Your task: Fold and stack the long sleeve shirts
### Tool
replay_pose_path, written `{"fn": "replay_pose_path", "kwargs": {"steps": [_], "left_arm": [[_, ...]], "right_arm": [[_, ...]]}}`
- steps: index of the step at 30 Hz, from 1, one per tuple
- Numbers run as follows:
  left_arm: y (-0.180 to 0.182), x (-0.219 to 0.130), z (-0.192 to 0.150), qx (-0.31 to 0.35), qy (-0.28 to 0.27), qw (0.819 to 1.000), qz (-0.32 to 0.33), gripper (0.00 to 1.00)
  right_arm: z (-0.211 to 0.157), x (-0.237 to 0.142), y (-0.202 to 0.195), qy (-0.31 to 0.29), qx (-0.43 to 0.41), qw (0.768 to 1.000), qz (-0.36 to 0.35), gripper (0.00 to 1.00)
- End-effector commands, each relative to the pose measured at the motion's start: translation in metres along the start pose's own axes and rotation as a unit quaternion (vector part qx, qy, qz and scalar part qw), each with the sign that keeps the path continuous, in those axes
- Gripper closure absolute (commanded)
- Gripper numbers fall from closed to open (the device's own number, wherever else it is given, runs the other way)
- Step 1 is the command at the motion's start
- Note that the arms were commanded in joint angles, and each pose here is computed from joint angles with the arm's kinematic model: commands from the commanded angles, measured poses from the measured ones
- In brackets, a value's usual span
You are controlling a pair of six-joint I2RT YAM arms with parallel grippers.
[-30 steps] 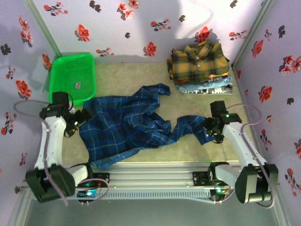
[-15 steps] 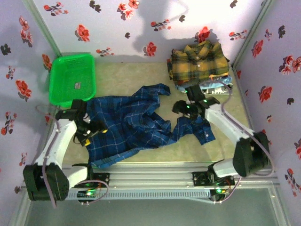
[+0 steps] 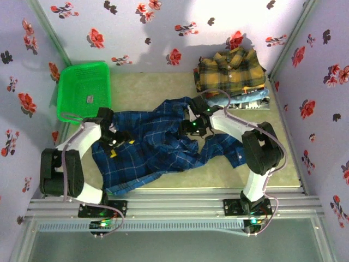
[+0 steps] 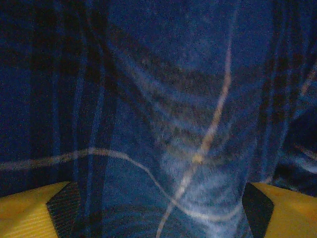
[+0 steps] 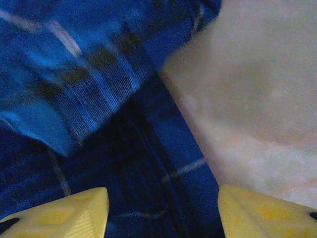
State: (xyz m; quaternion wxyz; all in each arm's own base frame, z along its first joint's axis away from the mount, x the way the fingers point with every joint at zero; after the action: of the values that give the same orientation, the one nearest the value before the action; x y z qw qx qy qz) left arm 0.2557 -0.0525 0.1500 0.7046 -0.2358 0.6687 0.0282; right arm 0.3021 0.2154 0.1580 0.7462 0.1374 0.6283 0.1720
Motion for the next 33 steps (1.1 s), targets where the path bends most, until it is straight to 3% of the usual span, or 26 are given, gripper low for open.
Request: {"fn": "replay_pose_path", "kwargs": {"steps": [1,4,7,10,11,18,22,29,31,33], "left_arm": [[-0.004,0.005,0.009,0.012,-0.012,1.000,-0.002,0.12],[-0.003,0.010,0.014,0.012,-0.010,1.000,0.005,0.12],[-0.002,0.015,0.021,0.014,-0.007,1.000,0.011,0.12],[0.000,0.018,0.028,0.015,-0.007,1.000,0.026,0.12],[0.002,0.020,0.030,0.015,-0.007,0.999,0.032,0.12],[0.011,0.036,0.048,0.021,0.007,0.997,0.072,0.11],[0.013,0.042,0.062,0.019,0.009,0.996,0.082,0.11],[0.025,0.041,0.089,0.019,-0.002,0.992,0.126,0.11],[0.025,0.033,0.096,0.019,-0.015,0.992,0.123,0.11],[0.013,0.021,0.102,0.029,-0.025,0.995,0.092,0.11]], "right_arm": [[-0.014,0.000,-0.004,0.029,-0.028,0.999,0.011,0.42],[-0.021,0.003,-0.009,0.034,-0.018,0.999,0.011,0.52],[-0.029,0.004,-0.014,0.029,-0.001,0.999,0.017,0.73],[-0.034,-0.002,-0.027,0.009,0.034,0.999,-0.026,0.97],[-0.035,-0.008,-0.035,-0.005,0.057,0.998,-0.039,1.00],[-0.067,-0.064,-0.086,-0.113,0.190,0.969,-0.107,1.00],[-0.097,-0.092,-0.113,-0.146,0.265,0.934,-0.191,1.00],[-0.139,-0.134,-0.132,-0.224,0.360,0.866,-0.266,1.00],[-0.138,-0.140,-0.128,-0.248,0.341,0.876,-0.234,1.00],[-0.125,-0.139,-0.114,-0.251,0.301,0.906,-0.161,0.81]]}}
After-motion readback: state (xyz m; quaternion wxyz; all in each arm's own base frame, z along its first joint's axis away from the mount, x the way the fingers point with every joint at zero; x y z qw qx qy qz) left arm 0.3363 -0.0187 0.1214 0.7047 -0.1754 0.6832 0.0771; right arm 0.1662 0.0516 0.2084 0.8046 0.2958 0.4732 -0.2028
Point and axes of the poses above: each hand's point on the last joint's axis, 136 mm out from that joint toward the fingers, its own x axis out along the fingers, its own y axis along the line the jaws close on, z = x × y, the point moved 10 cm from there along -x, back along the fingers, and after that the axes turned 8 degrees about x, right-handed, at the moved point
